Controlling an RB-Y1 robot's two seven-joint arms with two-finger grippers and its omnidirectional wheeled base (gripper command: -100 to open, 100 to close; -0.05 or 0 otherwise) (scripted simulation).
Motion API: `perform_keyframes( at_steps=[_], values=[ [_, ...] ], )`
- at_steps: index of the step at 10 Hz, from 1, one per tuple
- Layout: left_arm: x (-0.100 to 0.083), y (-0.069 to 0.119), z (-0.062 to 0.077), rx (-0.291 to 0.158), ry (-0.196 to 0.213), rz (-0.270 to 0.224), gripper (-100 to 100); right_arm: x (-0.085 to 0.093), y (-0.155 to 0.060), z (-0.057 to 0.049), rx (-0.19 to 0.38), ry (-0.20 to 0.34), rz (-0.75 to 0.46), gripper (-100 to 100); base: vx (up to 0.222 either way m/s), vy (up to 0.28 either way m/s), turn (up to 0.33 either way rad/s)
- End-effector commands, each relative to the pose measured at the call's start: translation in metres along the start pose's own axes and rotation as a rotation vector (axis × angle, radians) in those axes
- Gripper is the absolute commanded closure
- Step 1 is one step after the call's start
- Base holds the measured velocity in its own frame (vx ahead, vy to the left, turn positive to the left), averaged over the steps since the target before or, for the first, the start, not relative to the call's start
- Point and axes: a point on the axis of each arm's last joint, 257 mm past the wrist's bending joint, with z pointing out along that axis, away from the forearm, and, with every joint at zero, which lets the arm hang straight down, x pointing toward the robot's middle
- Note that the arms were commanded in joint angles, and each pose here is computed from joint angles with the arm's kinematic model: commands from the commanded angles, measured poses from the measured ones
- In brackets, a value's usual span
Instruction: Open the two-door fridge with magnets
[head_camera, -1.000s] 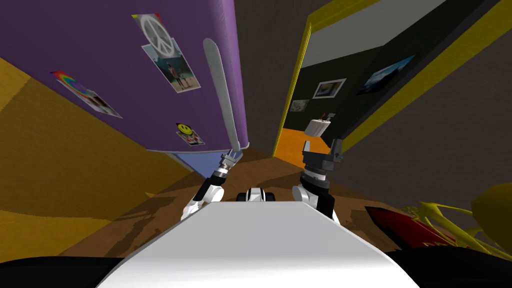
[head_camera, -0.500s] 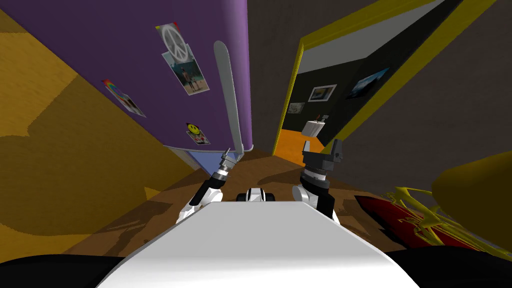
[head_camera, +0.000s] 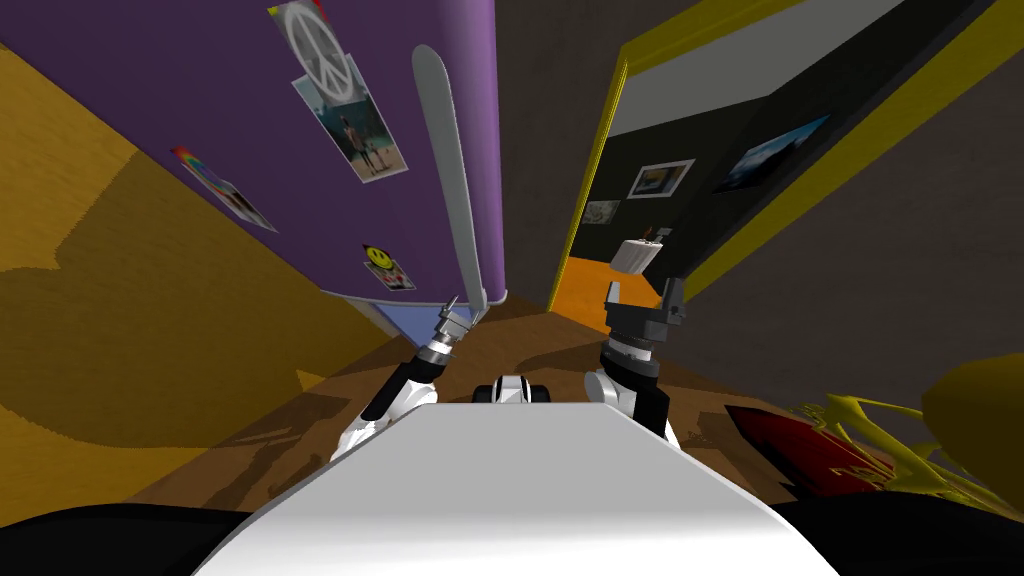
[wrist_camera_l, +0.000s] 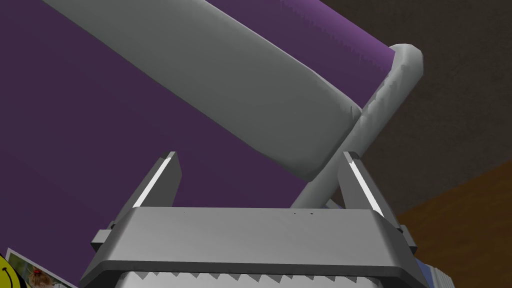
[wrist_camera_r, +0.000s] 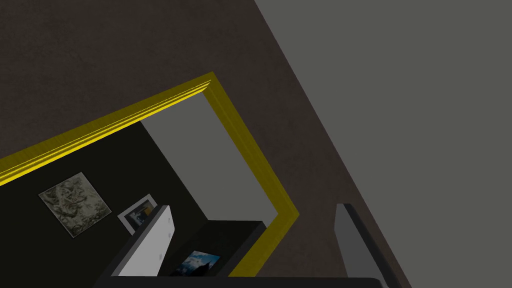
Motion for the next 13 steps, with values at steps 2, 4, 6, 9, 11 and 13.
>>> perform_keyframes(
  at_steps=[2,4,6,9,11,13],
  values=[
    [0.018,-0.018,-0.001,0.005,0.027,-0.007,-100,0.000,0.000,0.000,0.000,0.000,0.000,0,0.018,-0.014,0.059],
    [0.019,-0.019,0.000,0.008,0.031,-0.007,-100,0.000,0.000,0.000,0.000,0.000,0.000,0,0.015,-0.012,0.011],
    [0.025,-0.023,-0.002,0.003,0.038,-0.010,-100,0.000,0.000,0.000,0.000,0.000,0.000,0,0.019,-0.009,0.040],
    [0.030,-0.027,-0.004,-0.002,0.046,-0.012,-100,0.000,0.000,0.000,0.000,0.000,0.000,0,0.023,-0.011,0.023],
    [0.030,-0.027,-0.004,-0.002,0.046,-0.012,-100,0.000,0.000,0.000,0.000,0.000,0.000,0,0.003,0.004,0.002],
    [0.030,-0.027,-0.004,-0.002,0.046,-0.012,-100,0.000,0.000,0.000,0.000,0.000,0.000,0,-0.007,-0.002,-0.005]
  ],
)
